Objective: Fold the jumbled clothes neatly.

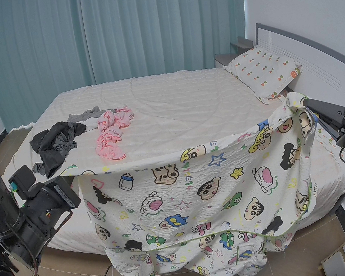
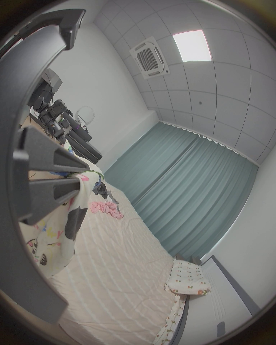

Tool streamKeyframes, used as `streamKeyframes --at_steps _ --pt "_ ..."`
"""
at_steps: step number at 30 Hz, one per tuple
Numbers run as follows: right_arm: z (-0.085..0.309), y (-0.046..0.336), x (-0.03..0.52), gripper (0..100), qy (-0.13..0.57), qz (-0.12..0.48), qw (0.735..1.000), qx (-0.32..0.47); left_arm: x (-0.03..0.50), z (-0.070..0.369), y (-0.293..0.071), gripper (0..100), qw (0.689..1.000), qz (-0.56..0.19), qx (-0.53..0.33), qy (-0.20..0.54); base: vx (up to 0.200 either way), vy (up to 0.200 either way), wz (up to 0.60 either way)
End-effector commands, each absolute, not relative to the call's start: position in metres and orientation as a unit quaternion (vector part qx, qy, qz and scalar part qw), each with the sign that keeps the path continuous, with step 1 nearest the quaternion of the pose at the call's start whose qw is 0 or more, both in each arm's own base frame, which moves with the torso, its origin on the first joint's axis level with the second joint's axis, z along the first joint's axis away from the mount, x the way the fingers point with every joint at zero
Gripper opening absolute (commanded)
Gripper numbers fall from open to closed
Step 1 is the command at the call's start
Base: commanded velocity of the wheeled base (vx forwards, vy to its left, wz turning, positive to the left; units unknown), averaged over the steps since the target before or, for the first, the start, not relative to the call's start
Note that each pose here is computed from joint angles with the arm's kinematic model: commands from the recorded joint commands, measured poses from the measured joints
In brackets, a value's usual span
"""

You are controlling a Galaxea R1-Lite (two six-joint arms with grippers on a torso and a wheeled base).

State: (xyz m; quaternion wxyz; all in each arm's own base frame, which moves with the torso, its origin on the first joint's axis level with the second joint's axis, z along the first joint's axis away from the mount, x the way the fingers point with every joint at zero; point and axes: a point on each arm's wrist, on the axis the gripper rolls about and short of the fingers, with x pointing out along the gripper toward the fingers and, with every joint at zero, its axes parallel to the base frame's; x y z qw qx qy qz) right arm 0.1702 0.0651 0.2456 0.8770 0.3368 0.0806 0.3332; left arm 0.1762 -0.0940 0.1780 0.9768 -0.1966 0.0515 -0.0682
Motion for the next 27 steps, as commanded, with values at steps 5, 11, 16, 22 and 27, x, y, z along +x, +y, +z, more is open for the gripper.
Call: streamKeyframes --at_steps 5,11,16,22,27 --pt "0.225 0.062 0.207 0 0.092 0.294 0.889 0.339 0.22 0.163 -0.115 0 0.977 -0.05 -0.193 0.082 0.12 0.0 0.0" --pt "0.22 0.062 0.22 0 0.094 0.287 0.891 0.34 0.232 0.164 -0.115 0 0.977 -0.042 -0.194 0.078 0.2 0.0 0.0" --pt "0.219 0.062 0.227 0 0.085 0.286 0.893 0.338 0.24 0.165 -0.115 0 0.977 -0.036 -0.195 0.076 0.2 0.0 0.0" --pt "0.218 0.062 0.246 0 0.076 0.277 0.897 0.337 0.256 0.163 -0.123 0 0.976 -0.05 -0.195 0.079 0.2 0.0 0.0" --pt "0.212 0.061 0.268 0 0.083 0.264 0.9 0.337 0.283 0.154 -0.127 0 0.977 -0.036 -0.191 0.086 0.2 0.0 0.0"
